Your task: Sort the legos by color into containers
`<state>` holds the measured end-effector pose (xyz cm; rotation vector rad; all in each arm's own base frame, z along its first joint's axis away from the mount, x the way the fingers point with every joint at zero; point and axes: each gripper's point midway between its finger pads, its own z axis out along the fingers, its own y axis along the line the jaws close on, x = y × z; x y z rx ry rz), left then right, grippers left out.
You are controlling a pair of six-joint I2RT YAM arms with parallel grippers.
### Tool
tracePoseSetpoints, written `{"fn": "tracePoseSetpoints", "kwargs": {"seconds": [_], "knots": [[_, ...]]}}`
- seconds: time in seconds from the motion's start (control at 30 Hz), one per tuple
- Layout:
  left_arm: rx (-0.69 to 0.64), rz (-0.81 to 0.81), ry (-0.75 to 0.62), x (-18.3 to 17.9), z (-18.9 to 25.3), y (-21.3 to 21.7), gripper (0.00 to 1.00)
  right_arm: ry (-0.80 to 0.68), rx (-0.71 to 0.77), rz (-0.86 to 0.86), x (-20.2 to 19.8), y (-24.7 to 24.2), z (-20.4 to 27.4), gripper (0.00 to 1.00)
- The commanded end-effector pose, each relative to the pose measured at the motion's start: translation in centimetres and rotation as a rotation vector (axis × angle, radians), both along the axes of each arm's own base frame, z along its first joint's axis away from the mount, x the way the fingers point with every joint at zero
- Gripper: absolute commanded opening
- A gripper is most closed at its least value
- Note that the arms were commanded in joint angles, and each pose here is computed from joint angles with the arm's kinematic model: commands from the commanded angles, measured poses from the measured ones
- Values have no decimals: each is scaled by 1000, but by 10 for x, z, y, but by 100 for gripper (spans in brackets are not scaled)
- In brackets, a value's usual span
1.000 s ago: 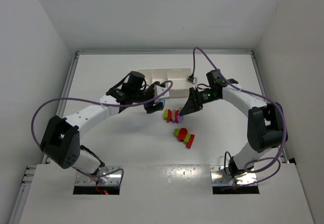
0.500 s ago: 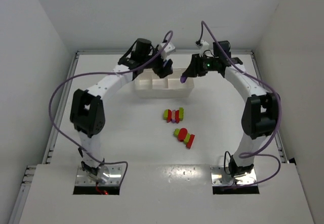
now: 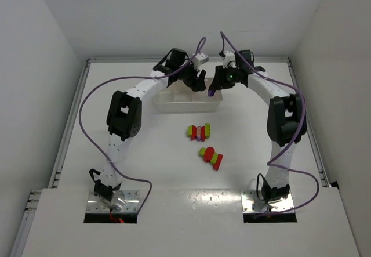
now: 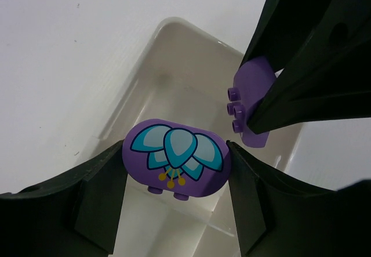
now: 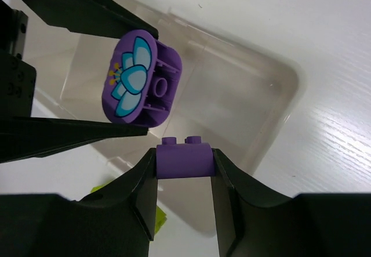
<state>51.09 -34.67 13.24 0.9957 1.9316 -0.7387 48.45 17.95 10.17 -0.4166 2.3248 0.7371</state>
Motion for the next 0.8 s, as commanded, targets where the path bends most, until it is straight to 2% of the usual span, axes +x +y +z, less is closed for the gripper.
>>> {"fn": "tracePoseSetpoints", "kwargs": {"seconds": [0.0, 0.07, 0.1, 0.13, 0.2, 0.3, 0.43, 0.47, 0.57, 0.63, 0.7, 0.77], "knots": [[-72, -43, -39, -1, 34, -21, 37, -97, -12, -5, 21, 2, 22, 28], [-77, -44, -49, 1, 37, -23, 50, -109, -10, -6, 24, 2, 26, 43], [-77, -44, -49, 1, 37, -23, 60, -118, -8, -6, 26, 3, 30, 49], [-77, -44, -49, 1, 37, -23, 64, -119, -15, -13, 27, 1, 29, 56], [-87, -44, -68, 4, 44, -24, 74, -121, -15, -14, 25, 1, 34, 60], [-94, -15, -98, 7, 57, -21, 86, -126, -8, -19, 16, -1, 43, 72], [-125, 1, -181, 0, 95, -14, 86, -143, 18, 4, -8, 0, 63, 72], [-133, -6, -220, -8, 115, -9, 86, -182, 28, 10, -15, -5, 82, 72], [-111, -74, -254, -34, 128, 0, 86, -144, 33, 97, -59, -4, 79, 72], [-94, -159, -245, -72, 131, 10, 86, -185, 32, 233, -98, -2, 86, 72], [-24, -261, -219, -118, 111, 30, 83, -152, -22, 383, -146, -4, 63, 72], [39, -338, -173, -154, 86, 48, 78, -109, -29, 451, -186, -10, 58, 72]]}}
